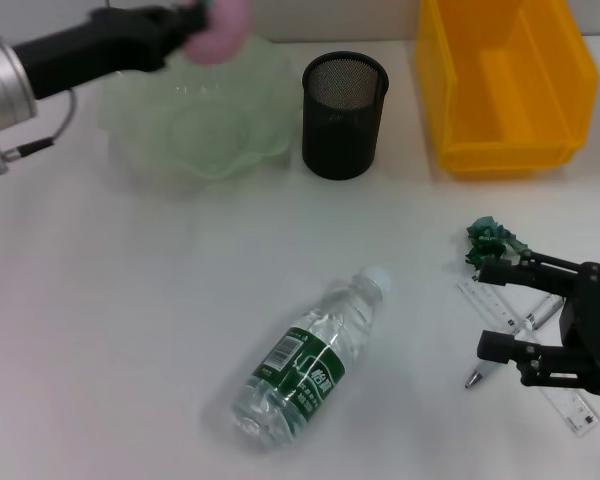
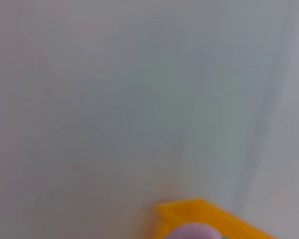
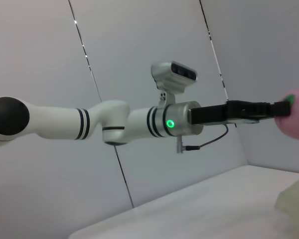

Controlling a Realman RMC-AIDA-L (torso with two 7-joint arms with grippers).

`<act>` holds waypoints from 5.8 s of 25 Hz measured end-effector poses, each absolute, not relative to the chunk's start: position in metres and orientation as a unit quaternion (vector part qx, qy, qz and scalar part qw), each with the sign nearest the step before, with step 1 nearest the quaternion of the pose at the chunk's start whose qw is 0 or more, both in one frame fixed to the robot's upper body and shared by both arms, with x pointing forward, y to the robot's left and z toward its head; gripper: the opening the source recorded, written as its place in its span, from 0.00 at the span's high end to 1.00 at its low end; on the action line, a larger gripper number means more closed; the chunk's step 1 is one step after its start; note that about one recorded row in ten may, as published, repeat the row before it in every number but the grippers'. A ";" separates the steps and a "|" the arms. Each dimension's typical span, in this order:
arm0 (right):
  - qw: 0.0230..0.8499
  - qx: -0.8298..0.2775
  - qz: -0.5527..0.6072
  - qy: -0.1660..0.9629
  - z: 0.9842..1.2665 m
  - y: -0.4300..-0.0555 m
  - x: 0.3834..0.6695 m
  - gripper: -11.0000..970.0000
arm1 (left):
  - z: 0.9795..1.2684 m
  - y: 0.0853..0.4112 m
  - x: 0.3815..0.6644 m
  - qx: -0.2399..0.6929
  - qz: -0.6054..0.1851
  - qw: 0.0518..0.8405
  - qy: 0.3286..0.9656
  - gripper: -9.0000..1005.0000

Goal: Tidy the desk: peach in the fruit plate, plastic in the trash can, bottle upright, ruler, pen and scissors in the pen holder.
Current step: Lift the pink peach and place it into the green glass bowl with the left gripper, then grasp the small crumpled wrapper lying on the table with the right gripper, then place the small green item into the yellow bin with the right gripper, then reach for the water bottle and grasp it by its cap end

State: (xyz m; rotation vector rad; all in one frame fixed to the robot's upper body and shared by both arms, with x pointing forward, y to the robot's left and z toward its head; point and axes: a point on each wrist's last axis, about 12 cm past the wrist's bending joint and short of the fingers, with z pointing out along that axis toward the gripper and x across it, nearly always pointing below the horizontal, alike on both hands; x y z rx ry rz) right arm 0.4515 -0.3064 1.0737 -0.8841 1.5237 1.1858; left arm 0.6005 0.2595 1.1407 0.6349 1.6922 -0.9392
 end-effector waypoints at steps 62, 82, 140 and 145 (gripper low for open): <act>0.165 -0.309 0.120 0.929 1.144 -0.233 0.602 0.15 | 1.069 0.262 0.511 0.388 -0.451 0.426 0.682 0.19; 0.143 -0.326 0.094 0.930 1.123 -0.216 0.606 0.35 | 1.067 0.262 0.510 0.385 -0.448 0.427 0.684 0.19; 0.407 -0.187 0.157 0.880 1.196 -0.288 0.654 0.37 | 1.068 0.264 0.512 0.384 -0.445 0.432 0.685 0.19; 0.397 -0.191 0.166 0.882 1.195 -0.289 0.649 0.29 | 1.068 0.264 0.512 0.383 -0.446 0.431 0.684 0.19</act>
